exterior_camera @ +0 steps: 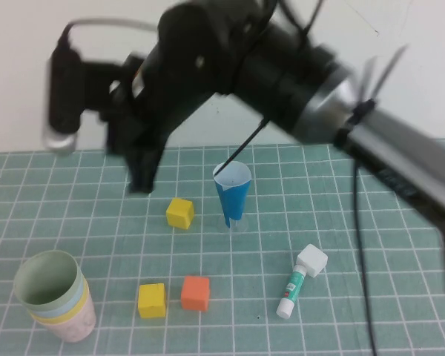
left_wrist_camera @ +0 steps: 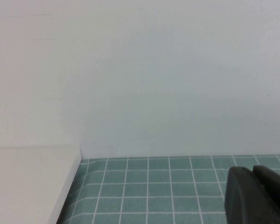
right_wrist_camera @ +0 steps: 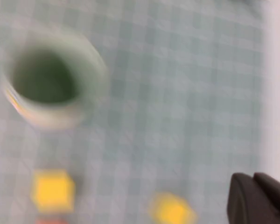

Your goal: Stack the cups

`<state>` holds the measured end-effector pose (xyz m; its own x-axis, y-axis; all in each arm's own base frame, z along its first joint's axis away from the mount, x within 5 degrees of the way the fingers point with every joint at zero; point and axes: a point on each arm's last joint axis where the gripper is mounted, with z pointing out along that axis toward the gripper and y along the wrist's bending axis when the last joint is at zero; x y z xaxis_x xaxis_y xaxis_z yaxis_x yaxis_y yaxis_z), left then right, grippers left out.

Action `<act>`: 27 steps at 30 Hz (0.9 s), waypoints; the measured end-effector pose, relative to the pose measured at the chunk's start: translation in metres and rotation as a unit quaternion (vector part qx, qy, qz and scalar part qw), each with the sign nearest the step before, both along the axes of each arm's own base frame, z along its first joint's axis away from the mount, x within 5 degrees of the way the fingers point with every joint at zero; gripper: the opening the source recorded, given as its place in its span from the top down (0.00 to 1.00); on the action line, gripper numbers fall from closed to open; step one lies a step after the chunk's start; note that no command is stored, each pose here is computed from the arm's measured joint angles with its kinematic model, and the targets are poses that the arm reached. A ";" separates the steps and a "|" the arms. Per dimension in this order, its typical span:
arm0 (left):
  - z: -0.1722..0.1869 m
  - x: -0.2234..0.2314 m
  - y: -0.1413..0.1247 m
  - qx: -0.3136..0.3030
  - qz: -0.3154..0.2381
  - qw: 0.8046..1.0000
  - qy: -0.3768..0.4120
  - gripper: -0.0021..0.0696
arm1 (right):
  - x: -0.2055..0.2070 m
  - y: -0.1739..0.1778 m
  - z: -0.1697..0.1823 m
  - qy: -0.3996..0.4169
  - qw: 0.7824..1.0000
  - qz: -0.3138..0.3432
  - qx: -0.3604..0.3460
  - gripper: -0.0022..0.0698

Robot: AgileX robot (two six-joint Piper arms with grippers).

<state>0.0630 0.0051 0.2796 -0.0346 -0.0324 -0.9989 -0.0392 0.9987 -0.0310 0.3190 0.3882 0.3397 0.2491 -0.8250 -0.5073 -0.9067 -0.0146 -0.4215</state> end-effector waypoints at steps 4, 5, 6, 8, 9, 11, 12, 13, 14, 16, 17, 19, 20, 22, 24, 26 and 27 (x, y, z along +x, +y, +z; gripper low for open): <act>0.001 -0.003 0.000 0.000 0.000 1.000 -0.009 0.97 | 0.000 -0.045 0.045 -0.072 0.991 -0.085 -0.069 0.97; 0.001 -0.004 0.000 0.000 0.000 1.000 -0.011 0.97 | -0.001 -0.056 0.055 -0.078 0.989 -0.105 -0.074 0.97; 0.001 -0.004 0.000 0.000 0.000 1.000 -0.012 0.97 | -0.001 -0.069 0.066 -0.084 0.985 -0.129 -0.074 0.97; 0.001 -0.004 0.000 0.000 0.001 1.000 -0.011 0.97 | -0.002 -0.100 0.091 -0.094 0.978 -0.175 -0.063 0.97; 0.001 -0.004 0.000 0.000 0.001 1.000 -0.010 0.97 | -0.003 -0.116 0.102 -0.100 0.974 -0.197 -0.055 0.97; 0.001 -0.004 0.001 -0.001 0.002 1.000 -0.008 0.97 | -0.005 -0.145 0.121 -0.108 0.966 -0.231 -0.044 0.97; 0.001 -0.004 0.001 -0.003 0.002 1.000 -0.008 0.97 | -0.007 -0.157 0.127 -0.110 0.962 -0.245 -0.041 0.97; 0.001 -0.004 0.000 -0.006 0.001 1.000 -0.008 0.97 | -0.010 -0.176 0.138 -0.115 0.957 -0.265 -0.033 0.97; 0.001 -0.004 0.000 -0.011 0.000 1.000 -0.008 0.97 | -0.014 -0.190 0.144 -0.117 0.953 -0.279 -0.030 0.97; 0.000 -0.004 0.000 -0.026 -0.001 1.000 -0.007 0.97 | -0.022 -0.211 0.150 -0.114 0.947 -0.299 -0.030 0.97; 0.000 -0.004 0.000 -0.030 -0.002 1.000 -0.006 0.97 | -0.028 -0.222 0.151 -0.111 0.944 -0.309 -0.032 0.97; -0.002 -0.003 -0.001 -0.037 -0.007 0.999 -0.009 0.97 | -0.041 -0.238 0.151 -0.102 0.940 -0.323 -0.033 0.97; -0.004 -0.002 -0.002 -0.040 -0.010 0.999 -0.012 0.97 | -0.049 -0.246 0.146 -0.093 0.939 -0.330 -0.035 0.97; -0.006 -0.001 -0.003 -0.040 -0.018 0.999 -0.022 0.97 | -0.062 -0.254 0.136 -0.089 0.939 -0.332 -0.032 0.97; -0.009 0.000 -0.004 -0.039 -0.024 0.999 -0.030 0.97 | -0.074 -0.261 0.118 -0.086 0.938 -0.334 -0.021 0.97; -0.011 0.001 -0.005 -0.039 -0.026 0.998 -0.030 0.97 | -0.090 -0.269 0.099 -0.084 0.937 -0.339 0.000 0.97; -0.011 0.001 -0.005 -0.038 -0.030 0.998 -0.030 0.97 | -0.099 -0.275 0.093 -0.086 0.936 -0.341 0.013 0.97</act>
<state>0.0635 -0.0001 0.2681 0.0215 -0.1082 -0.9939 0.0247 0.9939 -0.1076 0.2199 0.1137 0.4331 -0.2507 -0.8100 -0.5301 -0.6202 0.5549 -0.5545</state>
